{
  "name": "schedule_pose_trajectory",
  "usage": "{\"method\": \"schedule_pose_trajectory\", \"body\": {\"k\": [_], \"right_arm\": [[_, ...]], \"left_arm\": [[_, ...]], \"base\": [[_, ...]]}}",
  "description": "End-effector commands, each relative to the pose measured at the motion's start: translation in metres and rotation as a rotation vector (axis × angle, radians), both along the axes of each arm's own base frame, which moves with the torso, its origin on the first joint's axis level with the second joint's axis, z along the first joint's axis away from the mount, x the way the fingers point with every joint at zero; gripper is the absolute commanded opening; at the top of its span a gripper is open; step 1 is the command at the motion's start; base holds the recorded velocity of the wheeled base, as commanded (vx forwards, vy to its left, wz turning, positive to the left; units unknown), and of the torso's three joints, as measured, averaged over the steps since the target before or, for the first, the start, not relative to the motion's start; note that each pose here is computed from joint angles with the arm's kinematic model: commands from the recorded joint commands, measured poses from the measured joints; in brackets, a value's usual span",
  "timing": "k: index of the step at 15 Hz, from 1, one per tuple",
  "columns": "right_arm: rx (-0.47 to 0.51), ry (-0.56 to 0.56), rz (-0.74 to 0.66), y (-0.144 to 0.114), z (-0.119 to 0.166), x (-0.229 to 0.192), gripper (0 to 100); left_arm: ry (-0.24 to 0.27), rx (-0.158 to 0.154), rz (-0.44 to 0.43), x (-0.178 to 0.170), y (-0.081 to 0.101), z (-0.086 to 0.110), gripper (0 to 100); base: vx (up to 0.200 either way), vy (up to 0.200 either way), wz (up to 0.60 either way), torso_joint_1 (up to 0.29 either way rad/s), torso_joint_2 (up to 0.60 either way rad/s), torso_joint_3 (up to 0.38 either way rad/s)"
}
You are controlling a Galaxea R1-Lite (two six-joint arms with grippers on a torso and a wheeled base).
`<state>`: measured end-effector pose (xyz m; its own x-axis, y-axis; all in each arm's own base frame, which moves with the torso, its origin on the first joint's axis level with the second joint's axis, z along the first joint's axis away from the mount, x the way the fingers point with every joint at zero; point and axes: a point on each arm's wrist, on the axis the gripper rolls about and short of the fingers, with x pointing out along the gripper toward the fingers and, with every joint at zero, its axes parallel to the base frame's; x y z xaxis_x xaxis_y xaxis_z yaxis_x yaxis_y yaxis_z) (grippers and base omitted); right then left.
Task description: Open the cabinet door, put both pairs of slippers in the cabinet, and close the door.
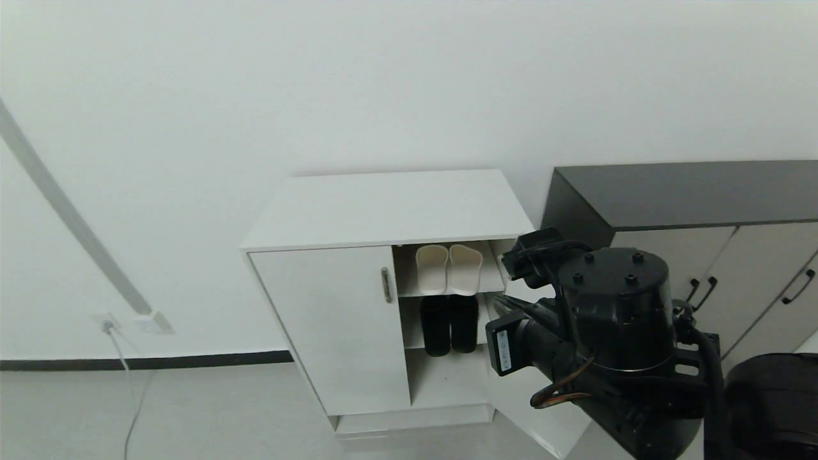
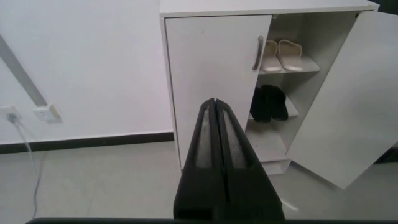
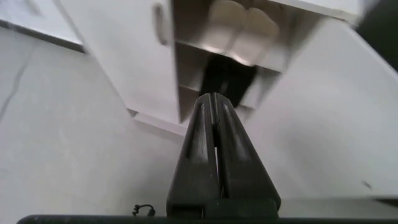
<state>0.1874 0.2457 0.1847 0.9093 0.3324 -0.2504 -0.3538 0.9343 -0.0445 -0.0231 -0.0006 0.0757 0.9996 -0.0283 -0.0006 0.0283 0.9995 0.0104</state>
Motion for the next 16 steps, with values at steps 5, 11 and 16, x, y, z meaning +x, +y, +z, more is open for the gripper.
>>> {"method": "schedule_pose_trajectory", "body": {"k": [5,11,16], "right_arm": [[-0.014,-0.004,-0.001,0.0,-0.001,0.001,0],[-0.013,-0.006,-0.008,-0.001,-0.001,0.001,0],[-0.01,-0.053,-0.104,-0.015,0.004,0.035,0]], "left_arm": [[0.001,0.0,0.001,0.0,0.0,0.0,0],[0.001,-0.001,0.002,0.0,0.0,0.0,0],[0.001,0.0,0.002,0.0,0.0,0.0,0]], "base": [[0.0,0.0,-0.24,0.007,0.0,0.0],[-0.1,0.0,0.0,0.001,0.0,0.001],[-0.04,0.0,0.0,0.001,0.0,-0.002]]}}
